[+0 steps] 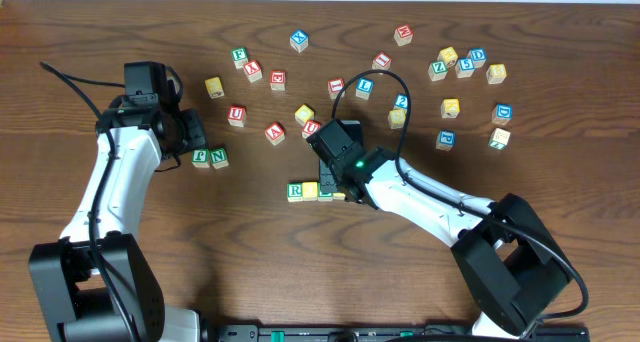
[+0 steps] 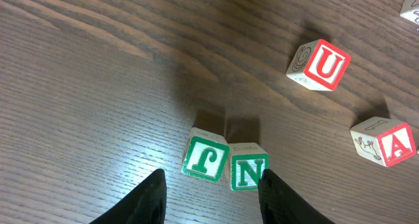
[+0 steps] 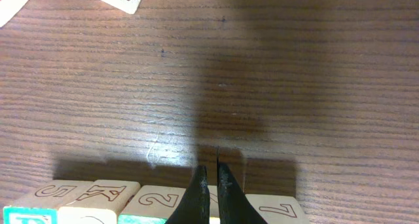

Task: Spell out ROBOT

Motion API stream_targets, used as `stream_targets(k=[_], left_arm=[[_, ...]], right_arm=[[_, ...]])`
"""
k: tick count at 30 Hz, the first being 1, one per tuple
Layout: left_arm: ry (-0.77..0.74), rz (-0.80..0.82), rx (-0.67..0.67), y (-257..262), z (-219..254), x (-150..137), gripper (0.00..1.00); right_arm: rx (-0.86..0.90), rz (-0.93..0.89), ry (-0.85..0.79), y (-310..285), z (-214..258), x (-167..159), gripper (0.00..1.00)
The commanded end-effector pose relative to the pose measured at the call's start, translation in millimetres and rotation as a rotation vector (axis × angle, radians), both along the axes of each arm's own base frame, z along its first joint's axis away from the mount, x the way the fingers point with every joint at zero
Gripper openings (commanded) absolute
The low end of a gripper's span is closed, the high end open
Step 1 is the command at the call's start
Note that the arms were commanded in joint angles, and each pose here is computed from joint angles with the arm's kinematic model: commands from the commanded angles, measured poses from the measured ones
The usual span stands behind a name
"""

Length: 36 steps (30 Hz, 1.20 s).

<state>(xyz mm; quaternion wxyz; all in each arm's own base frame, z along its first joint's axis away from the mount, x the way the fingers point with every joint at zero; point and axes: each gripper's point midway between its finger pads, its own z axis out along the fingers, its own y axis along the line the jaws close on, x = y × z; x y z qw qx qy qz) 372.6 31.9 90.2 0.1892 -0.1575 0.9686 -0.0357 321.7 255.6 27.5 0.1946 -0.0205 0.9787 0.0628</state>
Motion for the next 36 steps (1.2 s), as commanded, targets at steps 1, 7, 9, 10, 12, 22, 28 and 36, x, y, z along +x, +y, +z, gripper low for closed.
stream_targets(k=[1, 7, 9, 10, 12, 22, 28, 36], left_arm=[[-0.023, -0.004, 0.009, 1.5, 8.8, 4.5, 0.45], [-0.023, -0.004, 0.009, 1.5, 8.8, 4.5, 0.45], [-0.023, -0.004, 0.009, 1.5, 8.8, 4.5, 0.45], [-0.023, -0.004, 0.009, 1.5, 8.8, 4.5, 0.45], [-0.023, -0.004, 0.009, 1.5, 8.8, 4.5, 0.45], [-0.023, -0.004, 0.009, 1.5, 8.8, 4.5, 0.45], [-0.023, -0.004, 0.009, 1.5, 8.8, 4.5, 0.44], [-0.023, -0.004, 0.009, 1.5, 8.7, 4.5, 0.45]], right_arm=[[-0.023, -0.019, 0.004, -2.7, -5.1, -1.6, 0.01], [-0.03, -0.029, 0.017, -5.1, -6.4, -4.2, 0.01], [-0.033, -0.029, 0.02, -5.8, -6.8, -5.0, 0.01], [-0.033, -0.028, 0.02, -5.9, -6.9, -5.1, 0.01], [-0.033, -0.027, 0.021, -5.6, -6.9, -5.5, 0.01], [-0.035, -0.012, 0.023, -1.3, -7.2, -9.9, 0.01], [-0.036, -0.012, 0.024, -1.3, -7.3, -10.2, 0.01], [-0.038, -0.012, 0.026, -1.7, -7.5, -10.6, 0.01]])
